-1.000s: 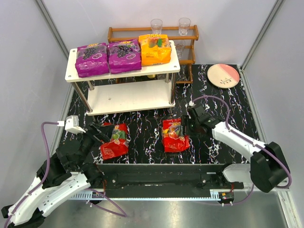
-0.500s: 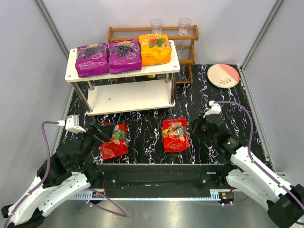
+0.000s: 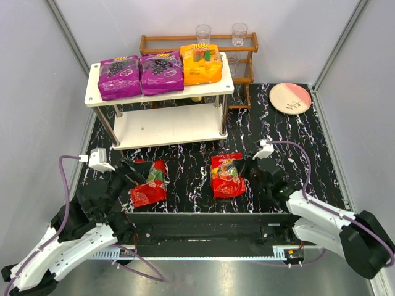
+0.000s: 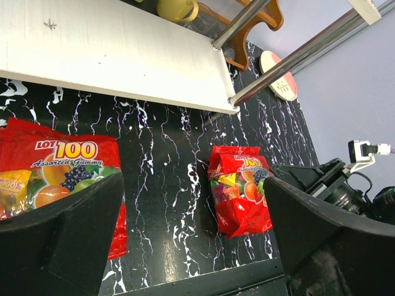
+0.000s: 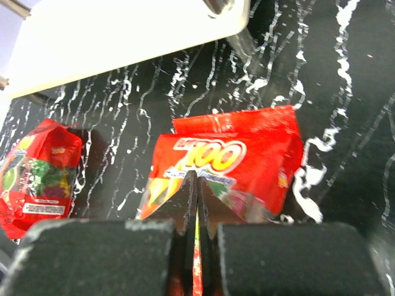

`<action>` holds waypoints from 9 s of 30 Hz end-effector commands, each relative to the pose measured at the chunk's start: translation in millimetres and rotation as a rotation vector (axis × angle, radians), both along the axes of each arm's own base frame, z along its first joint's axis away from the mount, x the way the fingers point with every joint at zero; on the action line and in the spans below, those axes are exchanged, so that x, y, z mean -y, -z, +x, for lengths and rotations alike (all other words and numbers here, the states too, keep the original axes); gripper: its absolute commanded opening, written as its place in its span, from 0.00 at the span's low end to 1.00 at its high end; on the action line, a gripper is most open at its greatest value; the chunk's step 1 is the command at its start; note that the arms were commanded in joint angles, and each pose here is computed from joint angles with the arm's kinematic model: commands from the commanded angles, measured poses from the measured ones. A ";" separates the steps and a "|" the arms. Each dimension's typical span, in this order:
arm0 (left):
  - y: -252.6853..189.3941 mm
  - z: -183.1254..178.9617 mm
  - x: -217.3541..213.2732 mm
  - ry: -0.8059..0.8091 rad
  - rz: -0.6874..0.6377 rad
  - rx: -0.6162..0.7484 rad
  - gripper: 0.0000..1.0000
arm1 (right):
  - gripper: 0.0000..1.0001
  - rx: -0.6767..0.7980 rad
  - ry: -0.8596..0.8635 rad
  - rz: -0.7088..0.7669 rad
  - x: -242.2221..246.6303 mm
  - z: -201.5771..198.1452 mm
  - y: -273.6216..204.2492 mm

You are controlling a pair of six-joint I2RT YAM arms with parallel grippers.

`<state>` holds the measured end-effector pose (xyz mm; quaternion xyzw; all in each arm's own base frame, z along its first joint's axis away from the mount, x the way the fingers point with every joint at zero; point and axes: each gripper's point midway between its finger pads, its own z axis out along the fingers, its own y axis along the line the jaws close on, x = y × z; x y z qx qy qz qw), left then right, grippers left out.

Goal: Place and organize the candy bags onto the shelf

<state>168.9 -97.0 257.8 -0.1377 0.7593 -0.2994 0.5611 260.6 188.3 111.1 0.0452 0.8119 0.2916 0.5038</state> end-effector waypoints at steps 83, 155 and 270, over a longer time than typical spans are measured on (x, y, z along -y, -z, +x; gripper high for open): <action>-12.2 -5.9 3.2 0.037 -0.061 0.035 0.99 | 0.00 -0.033 -0.261 0.075 -109.6 -10.6 -21.3; -57.3 -32.5 -66.7 -0.104 -0.087 0.148 0.99 | 0.00 -0.145 -0.021 0.518 -362.4 201.0 -41.6; -57.8 -40.8 -74.8 -0.108 -0.128 0.141 0.99 | 0.95 -0.222 -0.571 0.180 -343.0 -80.8 53.6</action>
